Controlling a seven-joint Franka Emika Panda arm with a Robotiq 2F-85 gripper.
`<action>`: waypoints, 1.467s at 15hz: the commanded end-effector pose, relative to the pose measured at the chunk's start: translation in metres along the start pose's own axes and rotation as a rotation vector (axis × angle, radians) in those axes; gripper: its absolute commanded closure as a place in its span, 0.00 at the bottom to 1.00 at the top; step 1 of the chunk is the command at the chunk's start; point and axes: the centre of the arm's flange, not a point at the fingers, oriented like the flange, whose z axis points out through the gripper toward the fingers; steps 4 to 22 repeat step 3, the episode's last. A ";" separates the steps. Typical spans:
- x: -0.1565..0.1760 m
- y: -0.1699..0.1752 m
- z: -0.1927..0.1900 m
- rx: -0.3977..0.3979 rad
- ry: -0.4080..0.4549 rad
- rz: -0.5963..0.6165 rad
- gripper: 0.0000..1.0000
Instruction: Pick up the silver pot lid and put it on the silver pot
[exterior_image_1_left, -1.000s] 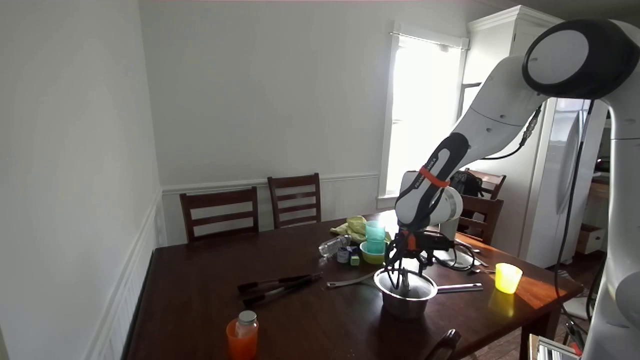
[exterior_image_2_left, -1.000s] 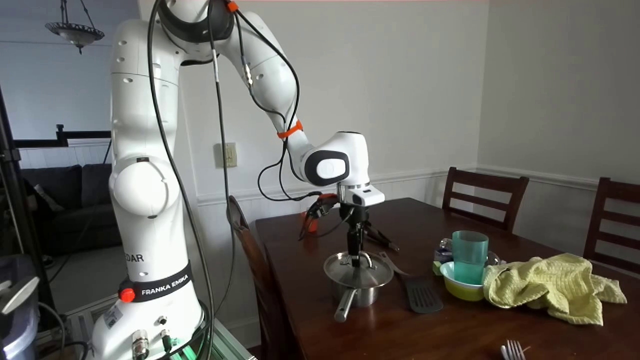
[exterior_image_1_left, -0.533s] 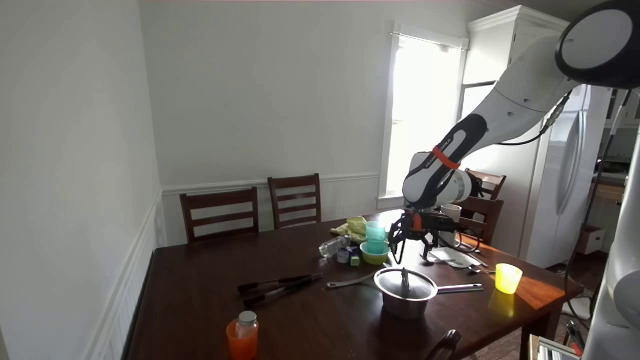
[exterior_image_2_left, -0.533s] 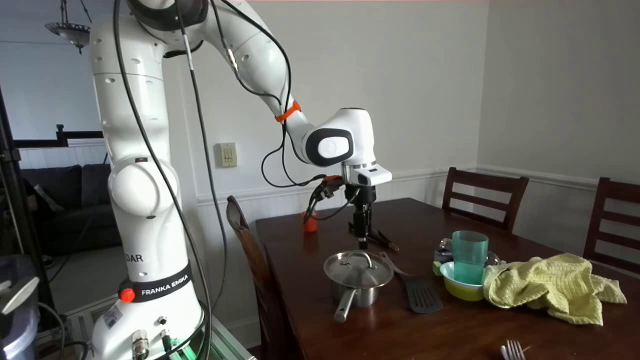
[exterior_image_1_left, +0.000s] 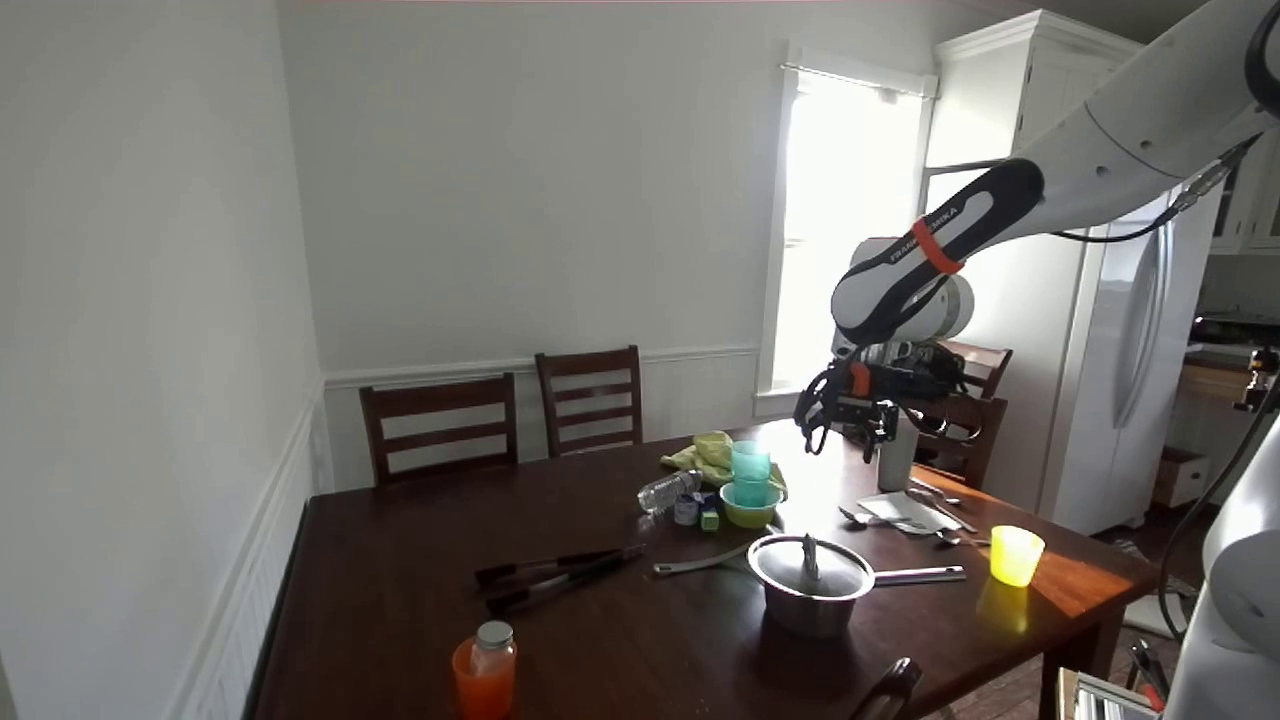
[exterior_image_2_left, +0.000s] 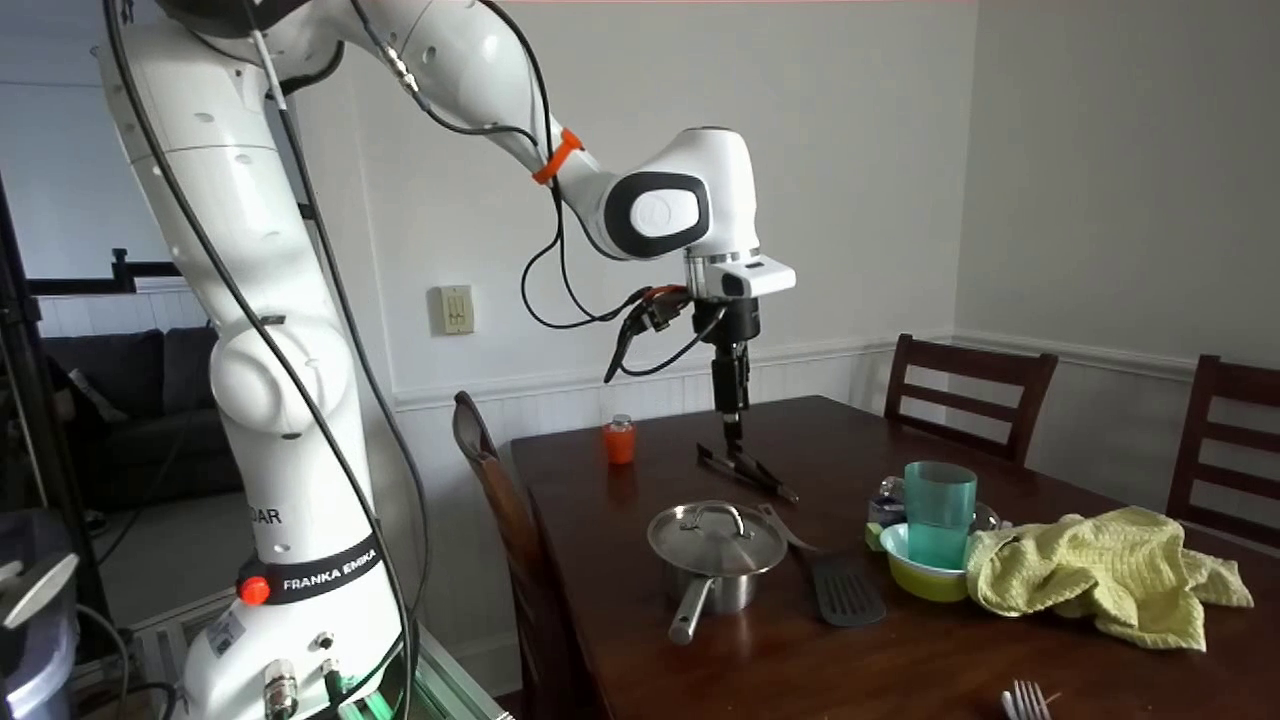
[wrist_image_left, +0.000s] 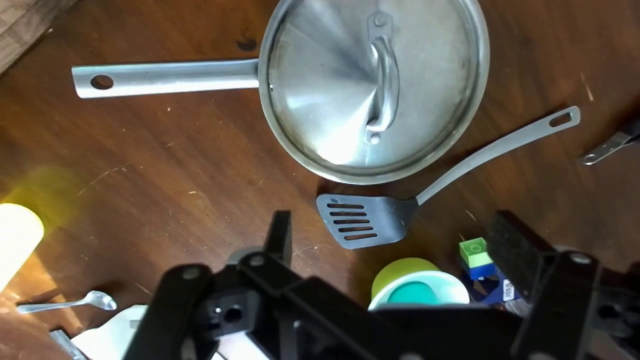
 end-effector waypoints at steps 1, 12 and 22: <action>-0.001 -0.001 0.002 -0.004 -0.004 -0.002 0.00; -0.002 -0.003 0.008 -0.012 -0.010 -0.007 0.00; -0.002 -0.003 0.008 -0.012 -0.010 -0.007 0.00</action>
